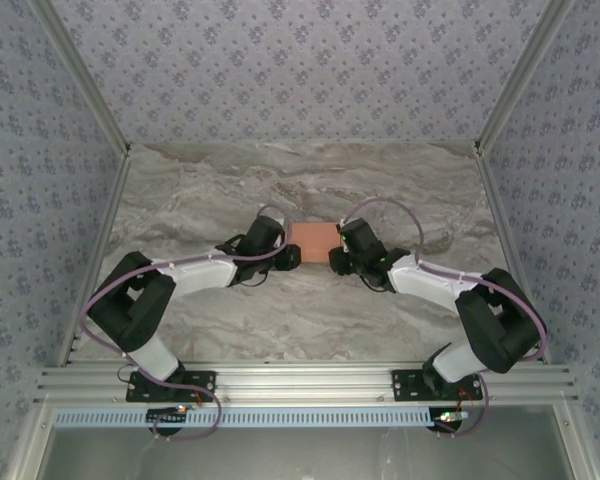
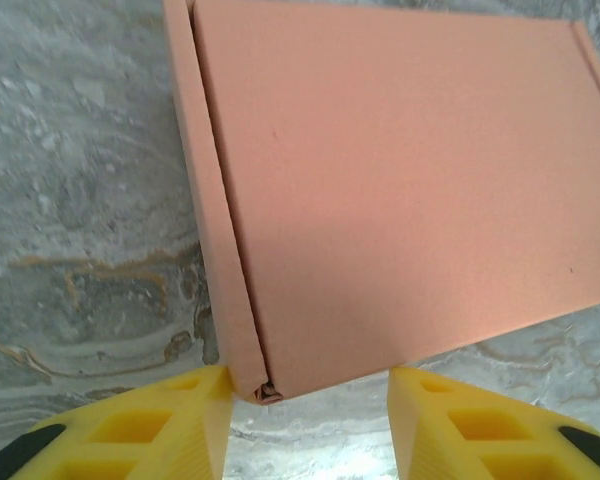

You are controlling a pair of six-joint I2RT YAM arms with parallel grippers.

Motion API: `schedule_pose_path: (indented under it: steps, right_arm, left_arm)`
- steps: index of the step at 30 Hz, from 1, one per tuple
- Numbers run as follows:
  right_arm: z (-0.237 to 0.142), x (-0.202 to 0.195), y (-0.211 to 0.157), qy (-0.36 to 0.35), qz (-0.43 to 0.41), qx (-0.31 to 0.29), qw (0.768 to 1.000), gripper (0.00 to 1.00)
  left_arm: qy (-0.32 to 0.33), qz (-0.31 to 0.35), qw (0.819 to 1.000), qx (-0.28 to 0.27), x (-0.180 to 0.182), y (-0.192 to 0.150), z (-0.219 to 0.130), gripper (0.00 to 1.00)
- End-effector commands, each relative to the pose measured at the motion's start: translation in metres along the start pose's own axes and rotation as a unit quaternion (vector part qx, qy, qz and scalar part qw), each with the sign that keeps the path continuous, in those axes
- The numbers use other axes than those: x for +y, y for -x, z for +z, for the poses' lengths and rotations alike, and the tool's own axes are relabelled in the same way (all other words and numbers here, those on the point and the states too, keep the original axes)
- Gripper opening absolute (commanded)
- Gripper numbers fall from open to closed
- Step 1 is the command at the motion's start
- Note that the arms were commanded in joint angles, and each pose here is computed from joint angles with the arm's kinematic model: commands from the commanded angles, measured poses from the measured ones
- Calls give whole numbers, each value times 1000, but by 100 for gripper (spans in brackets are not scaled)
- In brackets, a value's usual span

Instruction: Fold the paper box

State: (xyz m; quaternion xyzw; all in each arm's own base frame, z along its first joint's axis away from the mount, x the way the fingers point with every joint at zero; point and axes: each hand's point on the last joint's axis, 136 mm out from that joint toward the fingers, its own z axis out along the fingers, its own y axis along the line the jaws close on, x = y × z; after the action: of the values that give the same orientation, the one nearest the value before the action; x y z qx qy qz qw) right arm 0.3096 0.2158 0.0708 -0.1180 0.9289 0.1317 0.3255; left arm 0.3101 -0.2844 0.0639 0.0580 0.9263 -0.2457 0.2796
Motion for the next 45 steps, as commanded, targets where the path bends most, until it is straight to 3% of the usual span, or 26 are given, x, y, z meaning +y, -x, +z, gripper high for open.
schedule_pose_path:
  steps: [1, 7, 13, 20, 27, 33, 39, 45]
  right_arm:
    - [-4, 8, -3, 1, -23, -3, 1000, 37]
    - [-34, 5, 12, -13, -27, -19, 999, 47]
    - [-51, -2, 27, -26, -29, -19, 999, 51]
    - [-97, -38, 47, -130, -64, -42, 989, 56]
    - [-158, -78, 64, -232, -77, -101, 964, 79]
    - [-176, -113, 56, -294, -58, -149, 942, 95]
    - [-173, -148, 38, -346, -1, -155, 925, 99]
    - [-169, -174, 22, -389, 22, -156, 908, 99]
  left_arm:
    - [-38, 14, 999, -6, -17, -1, -1, 48]
    - [-43, 37, 998, -19, -21, 6, -20, 61]
    - [-26, 45, 998, -32, -11, 22, -40, 65]
    - [21, 62, 993, -96, 16, 50, -90, 68]
    - [125, 96, 965, -209, 59, 67, -152, 73]
    - [160, 74, 942, -285, 93, 63, -180, 84]
    - [215, 63, 907, -357, 124, 63, -207, 89]
    - [265, 38, 880, -391, 154, 63, -230, 94]
